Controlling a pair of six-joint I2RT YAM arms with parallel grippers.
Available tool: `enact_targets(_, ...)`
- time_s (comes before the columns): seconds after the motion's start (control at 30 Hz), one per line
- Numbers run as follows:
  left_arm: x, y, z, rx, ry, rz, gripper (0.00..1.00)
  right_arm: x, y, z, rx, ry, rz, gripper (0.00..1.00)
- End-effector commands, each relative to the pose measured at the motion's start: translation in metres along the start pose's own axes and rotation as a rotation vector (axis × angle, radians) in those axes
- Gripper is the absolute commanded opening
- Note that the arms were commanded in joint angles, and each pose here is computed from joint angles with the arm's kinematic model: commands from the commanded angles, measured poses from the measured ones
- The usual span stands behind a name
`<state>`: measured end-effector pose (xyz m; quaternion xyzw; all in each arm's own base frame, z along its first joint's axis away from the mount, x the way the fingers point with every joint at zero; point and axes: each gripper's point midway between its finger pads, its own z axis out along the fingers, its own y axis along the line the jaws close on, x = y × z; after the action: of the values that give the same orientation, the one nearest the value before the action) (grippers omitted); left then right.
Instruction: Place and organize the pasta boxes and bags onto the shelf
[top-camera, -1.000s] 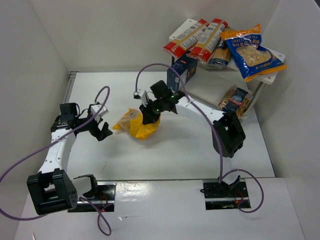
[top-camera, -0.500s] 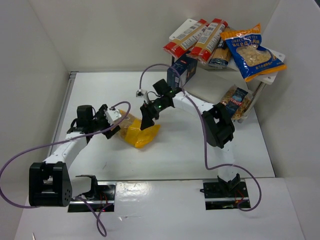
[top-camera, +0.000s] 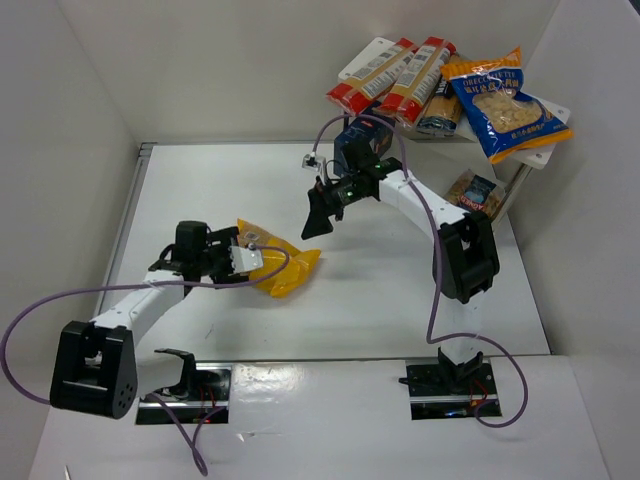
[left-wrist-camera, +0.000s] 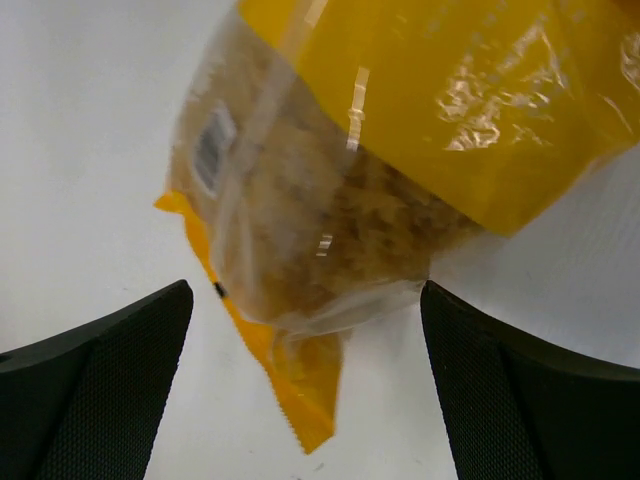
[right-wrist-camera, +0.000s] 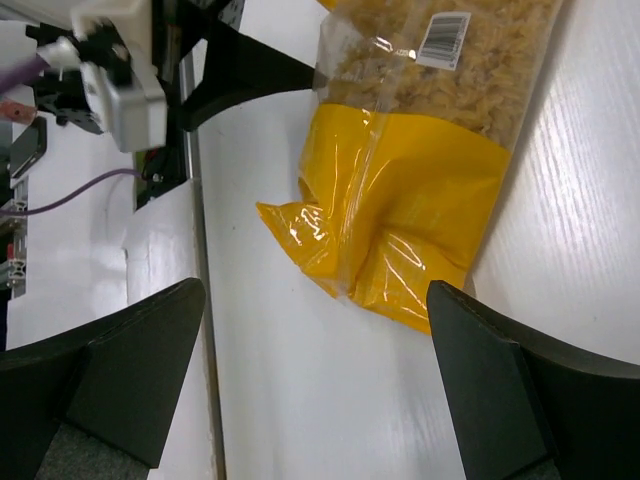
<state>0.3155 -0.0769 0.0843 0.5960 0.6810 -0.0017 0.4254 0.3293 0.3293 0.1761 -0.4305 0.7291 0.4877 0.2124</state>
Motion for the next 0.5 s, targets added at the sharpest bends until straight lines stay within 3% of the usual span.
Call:
enact_targets(0.0,0.022,-0.018,0.005,0.011,0.097,0.168,1.00,0.004,0.013,-0.006,0.008,0.011,-0.032,1.00)
enact_targets(0.2,0.023,-0.006,0.016,-0.143,0.114,0.343,1.00,-0.004,0.011,-0.008,0.031,0.003,-0.063,1.00)
enact_targets(0.47,0.003,0.004,0.026,-0.179,0.068,0.356,1.00,-0.005,0.014,-0.006,0.023,0.012,-0.069,1.00)
